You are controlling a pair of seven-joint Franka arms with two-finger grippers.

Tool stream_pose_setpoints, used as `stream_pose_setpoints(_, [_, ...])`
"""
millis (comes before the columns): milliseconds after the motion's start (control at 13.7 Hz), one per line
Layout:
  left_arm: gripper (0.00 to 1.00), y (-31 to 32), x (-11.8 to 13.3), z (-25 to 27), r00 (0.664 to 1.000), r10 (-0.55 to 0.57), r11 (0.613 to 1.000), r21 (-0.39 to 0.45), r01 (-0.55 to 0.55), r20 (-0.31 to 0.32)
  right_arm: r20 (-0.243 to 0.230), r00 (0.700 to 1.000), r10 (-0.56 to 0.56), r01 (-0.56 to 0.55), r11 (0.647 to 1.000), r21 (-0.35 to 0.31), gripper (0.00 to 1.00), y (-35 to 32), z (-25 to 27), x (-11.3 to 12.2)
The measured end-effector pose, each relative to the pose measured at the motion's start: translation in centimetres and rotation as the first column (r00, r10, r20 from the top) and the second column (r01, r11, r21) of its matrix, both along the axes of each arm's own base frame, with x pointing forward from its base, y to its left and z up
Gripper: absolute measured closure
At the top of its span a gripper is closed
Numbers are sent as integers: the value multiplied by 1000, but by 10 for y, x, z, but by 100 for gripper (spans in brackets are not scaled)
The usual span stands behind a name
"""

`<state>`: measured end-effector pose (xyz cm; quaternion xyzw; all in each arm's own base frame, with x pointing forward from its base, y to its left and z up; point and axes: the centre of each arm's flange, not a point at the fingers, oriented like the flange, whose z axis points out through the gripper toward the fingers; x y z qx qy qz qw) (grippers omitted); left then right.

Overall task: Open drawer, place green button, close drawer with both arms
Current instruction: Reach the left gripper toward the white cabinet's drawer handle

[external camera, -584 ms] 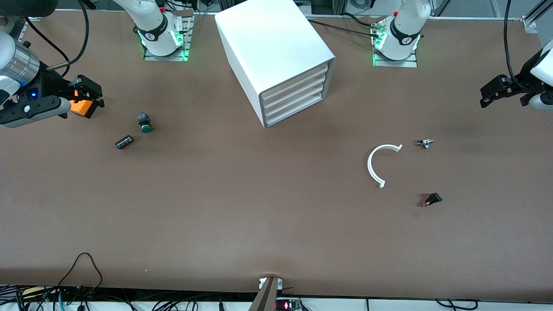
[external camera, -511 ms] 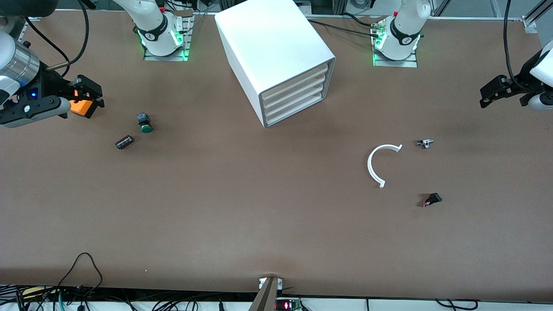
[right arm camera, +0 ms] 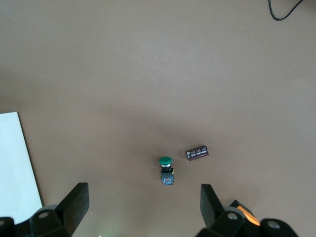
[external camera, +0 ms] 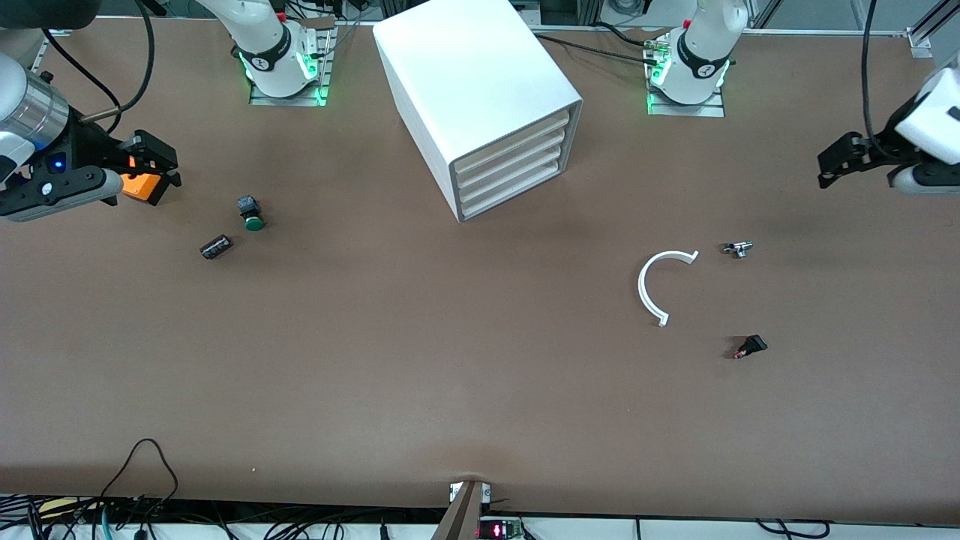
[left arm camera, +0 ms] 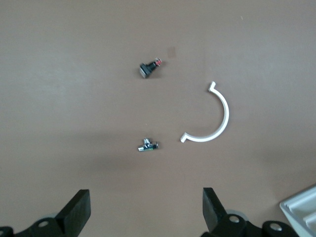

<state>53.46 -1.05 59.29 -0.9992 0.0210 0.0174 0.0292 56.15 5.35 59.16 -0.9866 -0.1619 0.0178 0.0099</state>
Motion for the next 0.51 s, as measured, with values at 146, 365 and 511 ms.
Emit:
stream_pose_setpoints(146, [0, -18, 6, -23, 997, -38, 998, -50, 34, -66, 0, 1000, 0, 0, 1000, 0, 0, 0, 0, 0])
stream_pose_setpoints(365, [0, -45, 17, -66, 985, -72, 989, -141, 50, -154, -2, 1000, -2, 2, 1000, 0, 0, -1, -1, 1])
stream_pose_setpoints(511, [0, -63, 22, -99, 968, -90, 975, -221, 38, -233, -2, 1000, -1, 1, 1000, 0, 0, 0, -1, 1])
